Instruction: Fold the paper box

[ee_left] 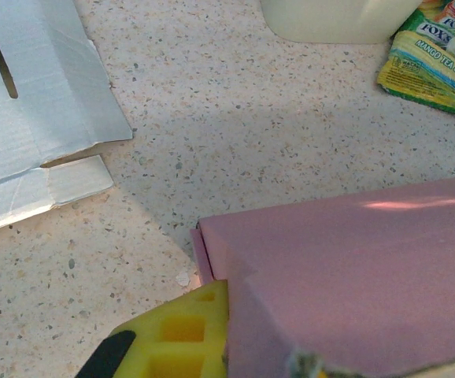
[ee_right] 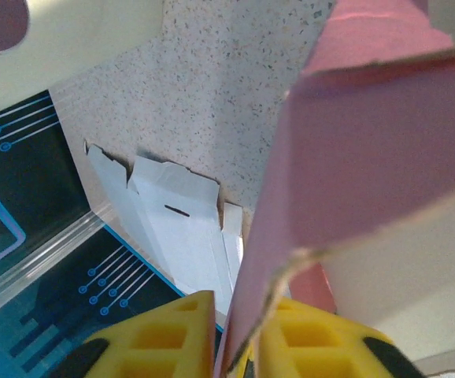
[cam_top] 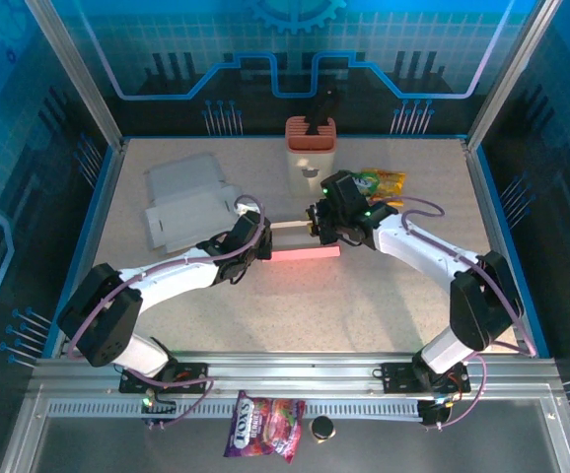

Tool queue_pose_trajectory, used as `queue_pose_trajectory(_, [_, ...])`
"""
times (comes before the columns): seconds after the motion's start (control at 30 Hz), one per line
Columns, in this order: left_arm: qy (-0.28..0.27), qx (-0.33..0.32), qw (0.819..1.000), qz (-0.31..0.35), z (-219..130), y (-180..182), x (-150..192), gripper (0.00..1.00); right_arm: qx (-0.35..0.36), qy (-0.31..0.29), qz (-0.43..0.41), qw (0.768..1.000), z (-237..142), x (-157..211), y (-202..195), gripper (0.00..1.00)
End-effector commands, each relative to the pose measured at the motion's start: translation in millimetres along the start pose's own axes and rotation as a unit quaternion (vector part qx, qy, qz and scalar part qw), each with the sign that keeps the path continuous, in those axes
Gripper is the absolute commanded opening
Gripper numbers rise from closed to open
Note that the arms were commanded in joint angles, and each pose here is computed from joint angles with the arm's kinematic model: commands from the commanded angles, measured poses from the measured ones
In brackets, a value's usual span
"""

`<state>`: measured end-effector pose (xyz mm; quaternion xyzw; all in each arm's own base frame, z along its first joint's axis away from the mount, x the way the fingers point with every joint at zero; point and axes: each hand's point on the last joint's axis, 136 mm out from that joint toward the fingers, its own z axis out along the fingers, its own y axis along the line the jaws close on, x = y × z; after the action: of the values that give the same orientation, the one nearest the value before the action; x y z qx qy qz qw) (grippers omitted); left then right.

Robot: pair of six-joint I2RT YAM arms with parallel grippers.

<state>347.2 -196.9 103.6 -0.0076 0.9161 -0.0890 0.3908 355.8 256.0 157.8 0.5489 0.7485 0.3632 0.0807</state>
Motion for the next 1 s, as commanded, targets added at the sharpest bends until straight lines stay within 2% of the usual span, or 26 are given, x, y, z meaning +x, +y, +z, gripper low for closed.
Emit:
queue_pose_trajectory(0.0, [0.019, -0.008, 1.0, 0.004, -1.7, 4.9, 14.8, 0.0, -0.01, 0.009, 0.003, 1.0, -3.7, 5.3, 8.2, 0.13])
queue_pose_trajectory(0.13, [0.024, -0.004, 1.0, -0.001, -3.9, 3.6, 15.4, 0.0, -0.004, 0.011, 0.006, 1.0, -5.1, 3.1, -2.9, 0.0])
queue_pose_trajectory(0.17, [0.026, -0.002, 1.0, -0.003, -5.1, 2.9, 15.6, 0.03, -0.003, 0.013, 0.006, 1.0, -4.7, 2.4, -6.4, 0.0])
queue_pose_trajectory(0.27, [0.036, 0.011, 0.999, -0.017, -12.2, 0.0, 17.2, 0.24, 0.001, 0.016, 0.006, 1.0, -3.1, -0.4, -19.2, 0.0])
queue_pose_trajectory(0.37, [0.046, 0.029, 0.998, -0.037, -23.7, -1.8, 21.0, 0.39, -0.003, 0.015, 0.006, 1.0, -3.6, -3.7, -27.8, 0.0])
queue_pose_trajectory(0.4, [0.052, 0.035, 0.997, -0.042, -28.8, -1.8, 23.6, 0.41, -0.005, 0.014, 0.006, 1.0, -3.4, -4.8, -30.2, 0.0])
queue_pose_trajectory(0.6, [0.074, 0.089, 0.989, -0.088, -63.5, -6.0, 35.0, 0.51, -0.014, 0.026, -0.008, 1.0, 1.5, -6.2, -43.4, 0.0])
queue_pose_trajectory(0.73, [0.08, 0.101, 0.985, -0.118, -79.8, -4.8, 33.6, 0.59, -0.016, 0.031, -0.016, 0.999, 8.7, -9.5, -59.3, 0.0])
queue_pose_trajectory(0.83, [0.111, 0.12, 0.973, -0.165, -76.6, -7.5, 27.8, 0.6, -0.017, 0.031, -0.022, 0.999, 10.3, -11.5, -65.5, 0.0])
queue_pose_trajectory(0.97, [0.177, 0.127, 0.946, -0.241, -52.1, -3.2, 22.4, 0.6, -0.012, 0.034, -0.027, 0.999, 13.9, -11.8, -73.1, 0.0])
